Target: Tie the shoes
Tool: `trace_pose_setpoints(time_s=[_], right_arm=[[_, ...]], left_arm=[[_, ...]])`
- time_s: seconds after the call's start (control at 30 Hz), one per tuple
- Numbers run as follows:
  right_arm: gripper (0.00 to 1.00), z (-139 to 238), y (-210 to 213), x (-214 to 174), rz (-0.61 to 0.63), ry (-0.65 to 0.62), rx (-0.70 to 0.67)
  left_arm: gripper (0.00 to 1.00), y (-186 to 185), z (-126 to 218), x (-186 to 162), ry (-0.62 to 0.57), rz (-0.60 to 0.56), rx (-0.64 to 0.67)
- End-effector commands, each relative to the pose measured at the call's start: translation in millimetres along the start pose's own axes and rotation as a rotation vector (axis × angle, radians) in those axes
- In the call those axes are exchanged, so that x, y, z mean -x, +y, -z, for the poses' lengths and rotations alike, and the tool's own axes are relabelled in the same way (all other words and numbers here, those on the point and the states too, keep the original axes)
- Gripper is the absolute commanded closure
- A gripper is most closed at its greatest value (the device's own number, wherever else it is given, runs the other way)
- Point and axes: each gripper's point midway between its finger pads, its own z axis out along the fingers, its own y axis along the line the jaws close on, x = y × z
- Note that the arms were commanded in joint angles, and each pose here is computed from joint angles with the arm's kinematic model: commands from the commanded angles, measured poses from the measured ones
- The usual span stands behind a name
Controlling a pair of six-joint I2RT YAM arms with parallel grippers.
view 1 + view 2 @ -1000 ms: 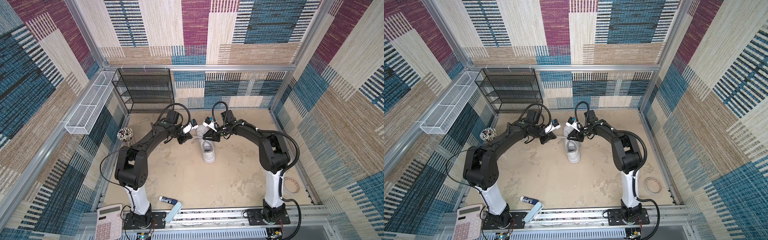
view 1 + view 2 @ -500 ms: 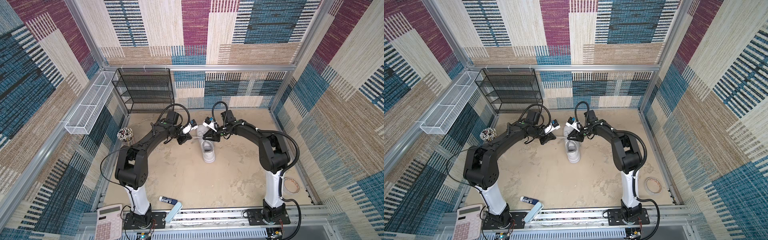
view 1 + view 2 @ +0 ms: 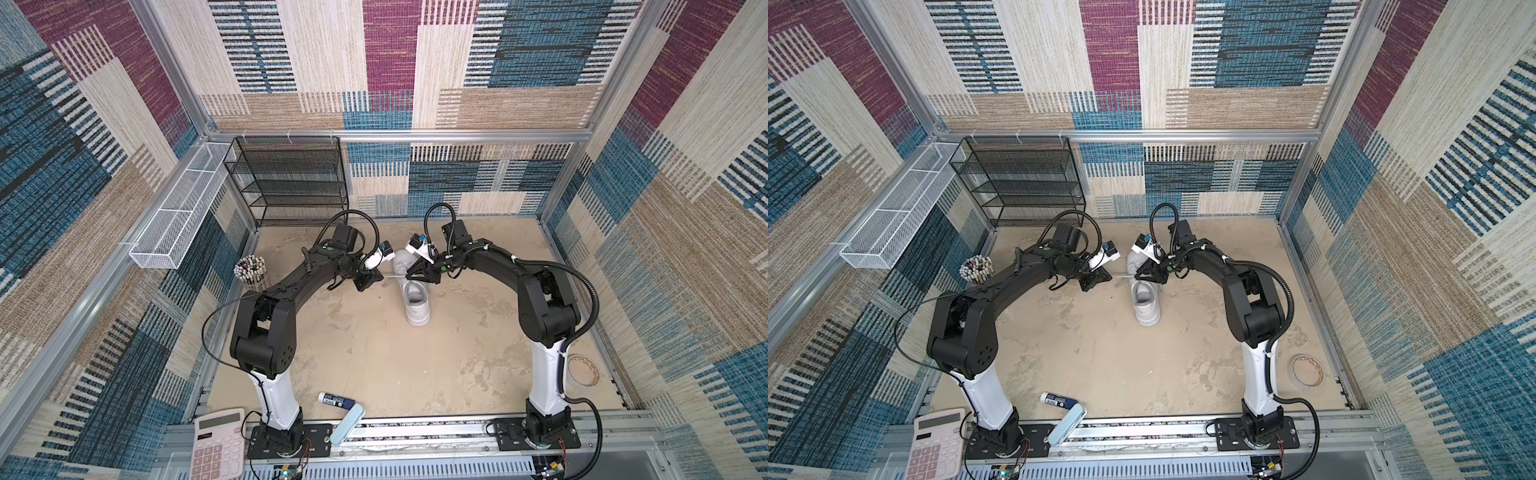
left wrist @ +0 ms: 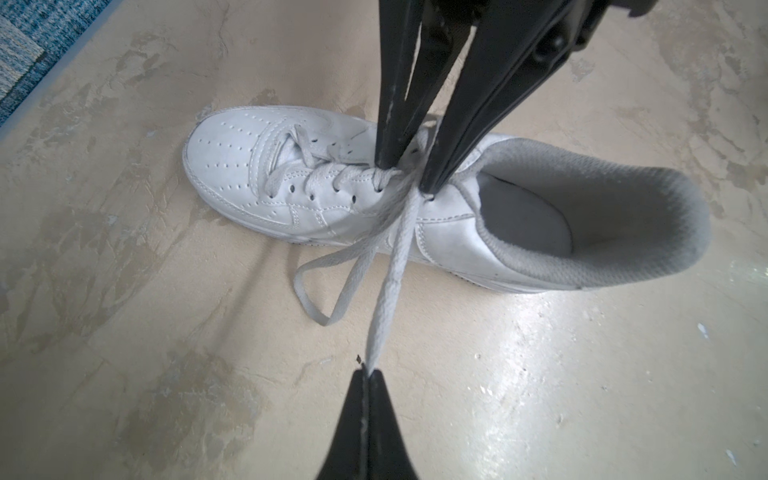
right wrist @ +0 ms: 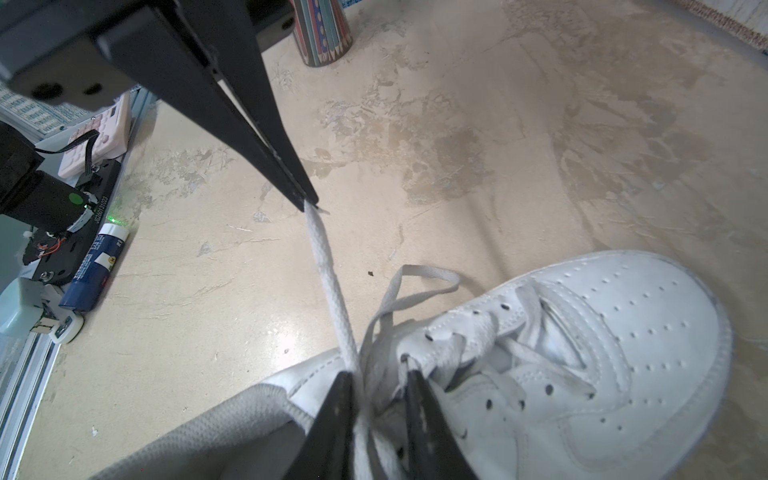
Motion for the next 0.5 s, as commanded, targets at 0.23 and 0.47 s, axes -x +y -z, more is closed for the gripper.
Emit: trace_pose_setpoints(time_s=[0.23, 0.47], right_arm=[[0.71, -1, -18, -16, -0.005, 0.07, -0.088], [0.66, 2, -18, -6, 0.0, 0.054, -0.091]], left_arm=[[1.0, -2, -5, 4, -0.001, 0.012, -0.006], [1.0, -11, -17, -1, 0.022, 0.023, -0.033]])
